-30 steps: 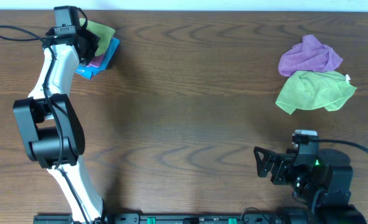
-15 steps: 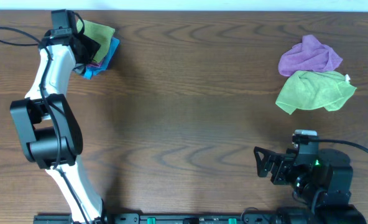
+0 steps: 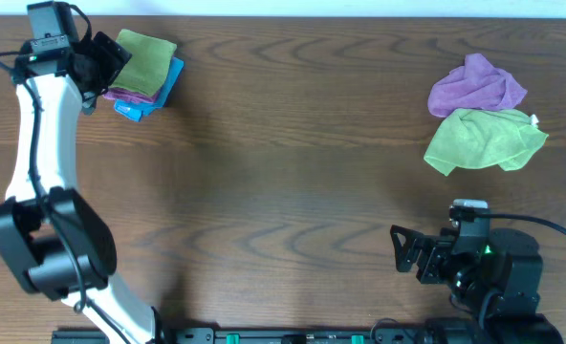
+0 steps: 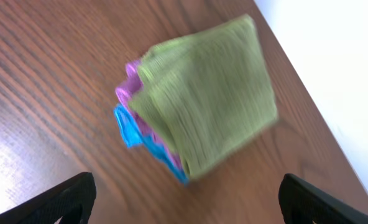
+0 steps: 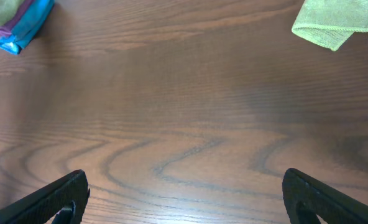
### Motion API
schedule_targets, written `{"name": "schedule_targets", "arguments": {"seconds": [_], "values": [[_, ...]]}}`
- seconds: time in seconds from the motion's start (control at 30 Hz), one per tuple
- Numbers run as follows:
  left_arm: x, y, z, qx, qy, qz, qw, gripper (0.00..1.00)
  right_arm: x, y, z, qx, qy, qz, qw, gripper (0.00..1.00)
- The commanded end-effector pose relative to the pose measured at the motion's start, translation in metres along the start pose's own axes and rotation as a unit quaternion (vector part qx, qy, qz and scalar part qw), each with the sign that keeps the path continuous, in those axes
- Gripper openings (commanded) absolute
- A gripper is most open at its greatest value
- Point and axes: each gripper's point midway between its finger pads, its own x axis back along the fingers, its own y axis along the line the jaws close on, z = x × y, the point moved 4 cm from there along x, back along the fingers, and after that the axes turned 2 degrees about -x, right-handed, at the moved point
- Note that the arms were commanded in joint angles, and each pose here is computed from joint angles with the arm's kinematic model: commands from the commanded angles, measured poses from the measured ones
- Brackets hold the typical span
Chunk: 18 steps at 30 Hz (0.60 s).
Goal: Fold the cloth
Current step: 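Place the folded green cloth on the pink-and-blue stack and release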
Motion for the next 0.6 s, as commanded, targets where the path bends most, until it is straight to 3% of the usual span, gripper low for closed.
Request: {"name": "schedule_targets", "arguments": {"seconds": [0.0, 0.1, 0.3, 0.57], "values": [[0.027, -0.011, 0.001, -0.048, 0.004, 0.028, 0.998, 0.95, 0.0, 0.0, 0.001, -0.008, -0.001, -0.002, 1.0, 0.99], [0.045, -0.01, 0.007, -0.053, 0.008, 0.026, 0.998, 0.95, 0.0, 0.0, 0.001, -0.008, 0.0, -0.002, 1.0, 0.99], [0.088, -0.003, 0.016, -0.135, 0.0, 0.012, 0.991, 0.95, 0.0, 0.0, 0.001, -0.008, -0.001, -0.002, 1.0, 0.99], [0.145, 0.023, 0.054, -0.17, 0.047, -0.03, 0.984, 0.95, 0.0, 0.0, 0.001, -0.008, -0.001, -0.002, 1.0, 0.99]]}}
